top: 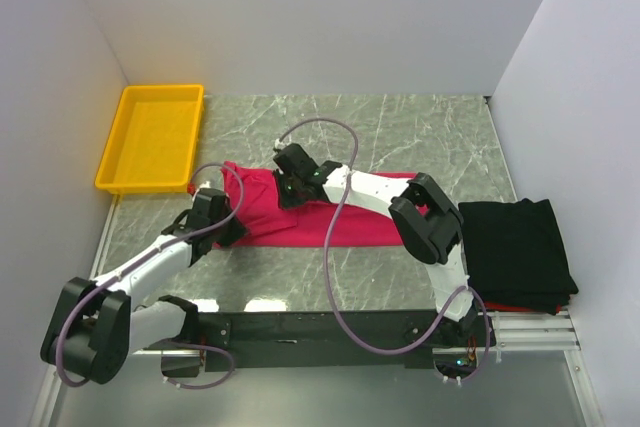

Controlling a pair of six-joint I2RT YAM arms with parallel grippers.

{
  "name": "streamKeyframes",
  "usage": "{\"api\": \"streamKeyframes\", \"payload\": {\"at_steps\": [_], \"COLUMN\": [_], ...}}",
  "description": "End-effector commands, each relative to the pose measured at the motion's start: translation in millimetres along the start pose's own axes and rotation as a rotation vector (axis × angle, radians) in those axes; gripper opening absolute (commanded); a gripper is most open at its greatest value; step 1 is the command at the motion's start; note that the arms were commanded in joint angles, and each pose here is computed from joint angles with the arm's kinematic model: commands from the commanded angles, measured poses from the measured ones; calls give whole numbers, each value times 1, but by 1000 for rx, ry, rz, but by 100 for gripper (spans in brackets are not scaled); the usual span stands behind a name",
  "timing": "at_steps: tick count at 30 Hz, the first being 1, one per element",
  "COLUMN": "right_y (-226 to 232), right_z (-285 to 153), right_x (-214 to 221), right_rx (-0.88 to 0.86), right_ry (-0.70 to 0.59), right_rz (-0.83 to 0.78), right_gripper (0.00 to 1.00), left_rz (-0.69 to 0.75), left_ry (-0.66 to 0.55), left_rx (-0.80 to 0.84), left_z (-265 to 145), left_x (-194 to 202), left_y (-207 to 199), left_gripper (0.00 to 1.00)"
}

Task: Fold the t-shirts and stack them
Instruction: Fold the tshirt

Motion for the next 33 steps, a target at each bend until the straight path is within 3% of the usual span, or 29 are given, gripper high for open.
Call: {"api": "streamKeyframes", "payload": {"at_steps": [1,8,14,20,26,33], "right_y": [5,6,-2,-68,-169,-229], "right_z": [-3,3,-36,-81,-103,-104], "right_x": [6,11,-28,-47,5,29], "right_rx": [-26,-4,44,130,355,493], "right_ry": [-12,10,-78,-140,-76,-6], "right_rz": [8,-6,-10,136,299,418], "right_gripper": [18,18,19,22,36,38], "left_rz": [-16,-15,-36,-165,-175,-268], "left_ry": [-7,-10,-62,-81,-89,-57], "left_rx": [37,87,158,173,61,-111], "left_z": [-6,-19,-51,-34,2,52], "left_x": [2,-3,-23,-31,-42,-36], "left_y": [-2,-15,-45,-59,-64,-41], "left_gripper": [6,6,11,14,15,12]}}
Point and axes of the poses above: each gripper's point midway between its finger pads, its own z axis out along the fingers, its own y axis along the line the jaws close on, x = y × z, the point moved 7 cm from there along -z, back along the fingers, and after that the axes turned 7 degrees about -z, right-handed, at the moved point
